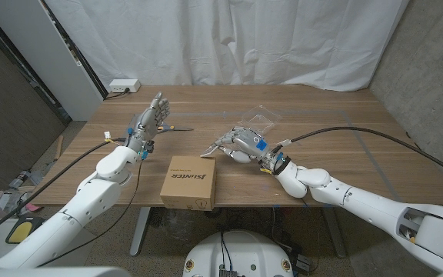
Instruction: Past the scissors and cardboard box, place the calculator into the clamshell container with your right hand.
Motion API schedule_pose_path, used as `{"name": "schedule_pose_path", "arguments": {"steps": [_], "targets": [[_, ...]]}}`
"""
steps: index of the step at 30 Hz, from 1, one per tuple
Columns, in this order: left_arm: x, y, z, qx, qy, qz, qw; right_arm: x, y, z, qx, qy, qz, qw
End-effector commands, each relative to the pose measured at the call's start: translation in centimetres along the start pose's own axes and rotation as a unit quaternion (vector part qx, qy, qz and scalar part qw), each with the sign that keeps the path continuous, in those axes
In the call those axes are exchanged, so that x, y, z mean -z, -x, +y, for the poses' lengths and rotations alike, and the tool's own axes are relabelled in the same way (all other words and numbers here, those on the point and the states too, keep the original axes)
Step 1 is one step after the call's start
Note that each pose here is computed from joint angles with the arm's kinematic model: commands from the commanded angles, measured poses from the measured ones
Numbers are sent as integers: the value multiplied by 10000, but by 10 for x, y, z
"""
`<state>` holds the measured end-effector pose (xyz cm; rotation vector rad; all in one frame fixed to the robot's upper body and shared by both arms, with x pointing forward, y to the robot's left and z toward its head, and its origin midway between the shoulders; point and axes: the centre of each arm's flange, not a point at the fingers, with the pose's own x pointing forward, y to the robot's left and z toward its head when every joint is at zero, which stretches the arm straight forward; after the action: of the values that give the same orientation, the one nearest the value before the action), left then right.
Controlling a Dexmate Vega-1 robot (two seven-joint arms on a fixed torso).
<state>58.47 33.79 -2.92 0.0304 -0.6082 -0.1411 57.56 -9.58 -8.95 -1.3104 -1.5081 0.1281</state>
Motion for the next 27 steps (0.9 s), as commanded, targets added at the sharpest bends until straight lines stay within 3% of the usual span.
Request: {"name": "schedule_pose_path", "arguments": {"steps": [1,27], "targets": [[0,-9,5,9,27,-17,10000,9,-8,-6,76,140,165,9997],[-8,-13,16,73,-64,-80,9999,24,-17,-23,-71,507,433,9978]]}}
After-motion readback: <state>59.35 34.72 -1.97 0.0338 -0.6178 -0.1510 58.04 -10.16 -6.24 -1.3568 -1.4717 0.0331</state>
